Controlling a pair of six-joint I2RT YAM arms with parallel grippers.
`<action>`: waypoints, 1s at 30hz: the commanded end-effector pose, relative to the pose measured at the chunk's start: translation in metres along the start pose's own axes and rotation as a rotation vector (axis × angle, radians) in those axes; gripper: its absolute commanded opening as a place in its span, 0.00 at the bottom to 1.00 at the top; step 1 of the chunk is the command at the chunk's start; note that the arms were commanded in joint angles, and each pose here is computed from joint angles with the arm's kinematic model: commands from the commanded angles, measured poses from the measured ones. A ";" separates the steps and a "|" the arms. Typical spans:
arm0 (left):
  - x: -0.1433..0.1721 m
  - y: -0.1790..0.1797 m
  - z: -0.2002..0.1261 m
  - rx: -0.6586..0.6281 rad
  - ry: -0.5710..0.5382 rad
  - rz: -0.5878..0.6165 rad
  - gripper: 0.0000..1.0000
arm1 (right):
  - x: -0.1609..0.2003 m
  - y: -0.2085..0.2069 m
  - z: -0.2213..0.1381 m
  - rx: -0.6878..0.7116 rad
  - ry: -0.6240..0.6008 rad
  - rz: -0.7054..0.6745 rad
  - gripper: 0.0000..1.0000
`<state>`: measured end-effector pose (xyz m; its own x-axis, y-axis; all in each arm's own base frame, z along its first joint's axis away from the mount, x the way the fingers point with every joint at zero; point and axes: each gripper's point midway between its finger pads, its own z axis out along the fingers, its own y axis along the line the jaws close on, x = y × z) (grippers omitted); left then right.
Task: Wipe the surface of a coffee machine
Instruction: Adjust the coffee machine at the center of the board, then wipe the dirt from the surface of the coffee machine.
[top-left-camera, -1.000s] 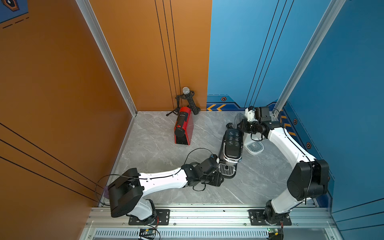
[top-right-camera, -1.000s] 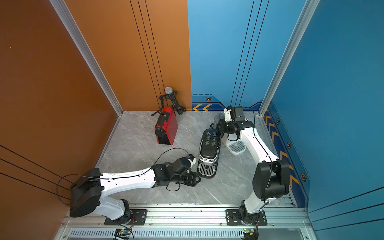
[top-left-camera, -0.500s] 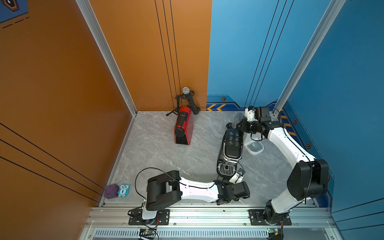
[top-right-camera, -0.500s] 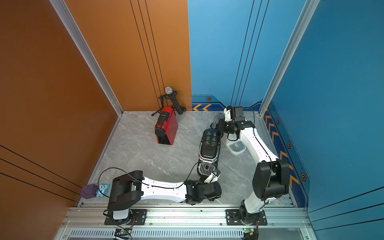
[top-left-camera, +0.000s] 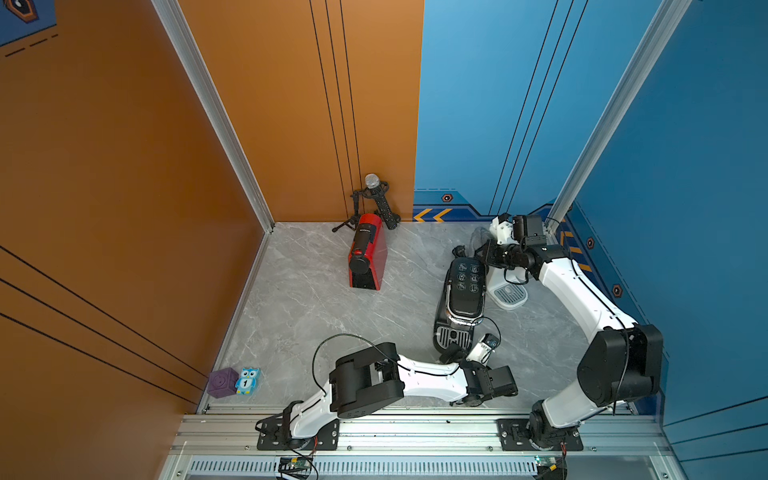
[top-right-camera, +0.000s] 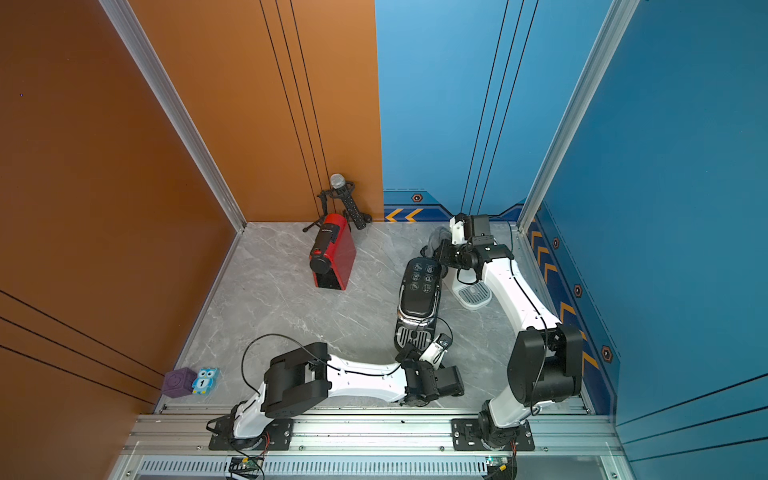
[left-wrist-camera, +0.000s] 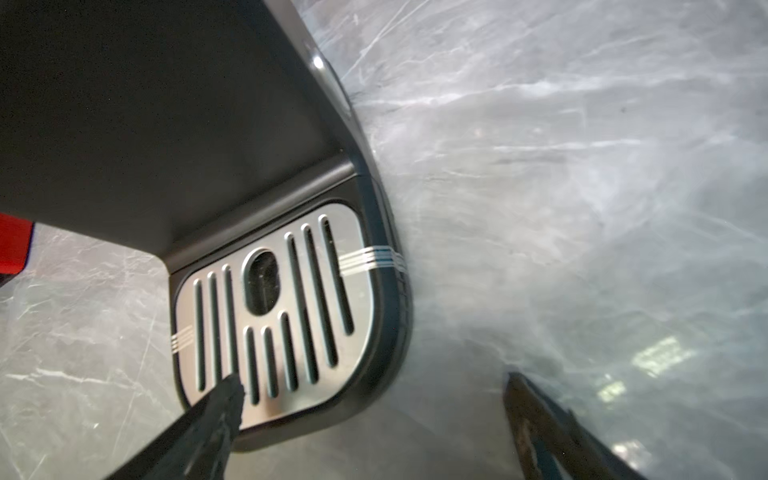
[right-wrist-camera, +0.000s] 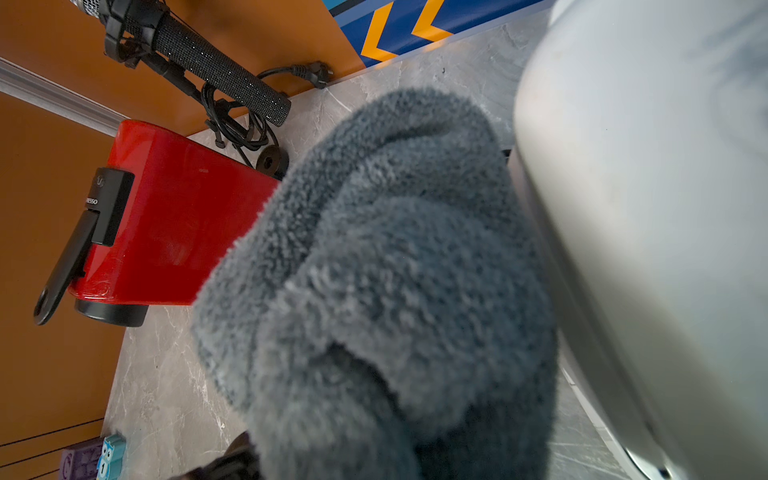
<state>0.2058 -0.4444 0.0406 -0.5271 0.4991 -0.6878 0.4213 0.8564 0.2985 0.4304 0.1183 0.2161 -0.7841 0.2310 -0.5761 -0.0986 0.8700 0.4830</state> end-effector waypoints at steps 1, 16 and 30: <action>0.034 0.047 0.029 -0.147 0.110 -0.019 0.96 | 0.003 0.007 -0.007 -0.036 -0.004 -0.008 0.13; 0.074 0.162 0.037 -0.314 0.223 -0.150 0.96 | 0.011 -0.006 0.005 -0.019 0.023 0.023 0.13; 0.056 0.211 0.048 -0.326 0.271 -0.199 0.98 | 0.002 0.028 -0.011 -0.147 -0.019 0.001 0.13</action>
<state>0.3032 -0.2448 0.0407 -0.7283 0.2359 -0.6433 -0.0057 0.9367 0.3500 0.4251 0.1273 0.2163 -0.7919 0.2406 -0.5612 -0.1326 0.8294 0.5426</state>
